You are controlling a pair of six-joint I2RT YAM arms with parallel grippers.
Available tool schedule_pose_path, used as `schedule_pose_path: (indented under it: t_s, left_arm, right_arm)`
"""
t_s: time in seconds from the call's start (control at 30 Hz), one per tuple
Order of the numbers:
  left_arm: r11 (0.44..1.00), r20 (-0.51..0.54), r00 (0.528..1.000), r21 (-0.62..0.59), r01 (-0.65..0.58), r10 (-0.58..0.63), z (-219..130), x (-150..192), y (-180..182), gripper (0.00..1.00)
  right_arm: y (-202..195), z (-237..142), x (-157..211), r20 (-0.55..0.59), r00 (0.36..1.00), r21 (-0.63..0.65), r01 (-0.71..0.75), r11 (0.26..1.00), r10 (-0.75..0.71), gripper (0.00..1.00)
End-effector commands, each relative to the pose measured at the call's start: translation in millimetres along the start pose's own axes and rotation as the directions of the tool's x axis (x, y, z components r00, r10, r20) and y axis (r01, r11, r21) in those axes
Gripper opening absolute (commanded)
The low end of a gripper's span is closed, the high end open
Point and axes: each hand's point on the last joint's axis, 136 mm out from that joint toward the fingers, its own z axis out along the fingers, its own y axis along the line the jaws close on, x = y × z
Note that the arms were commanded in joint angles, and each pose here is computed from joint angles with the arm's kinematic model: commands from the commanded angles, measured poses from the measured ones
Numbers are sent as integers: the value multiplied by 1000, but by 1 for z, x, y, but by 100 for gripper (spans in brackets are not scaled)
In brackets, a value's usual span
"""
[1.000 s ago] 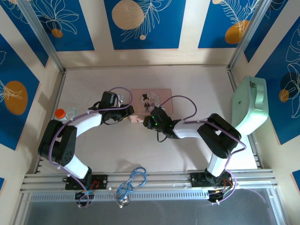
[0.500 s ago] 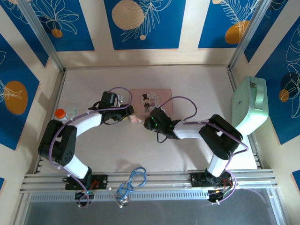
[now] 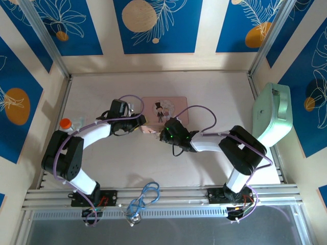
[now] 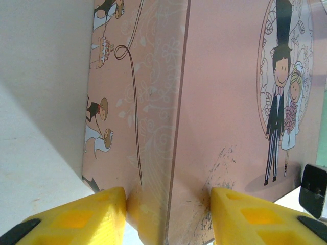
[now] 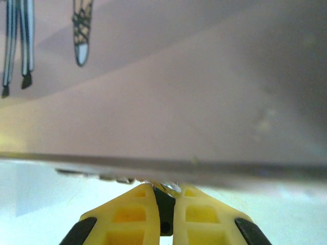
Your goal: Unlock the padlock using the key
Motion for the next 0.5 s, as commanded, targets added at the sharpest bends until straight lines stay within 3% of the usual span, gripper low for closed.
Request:
schedule_pose_path:
  t_s: [0.0, 0.47]
  left_arm:
    - [997, -32, 998, -62, 46, -48, 9, 12, 28, 44]
    - [996, -40, 998, -69, 54, -57, 14, 15, 36, 42]
  right_arm:
    - [-40, -5, 31, -105, 994, 96, -29, 995, 39, 0]
    - [-32, -12, 12, -2, 1000, -123, -11, 992, 11, 0]
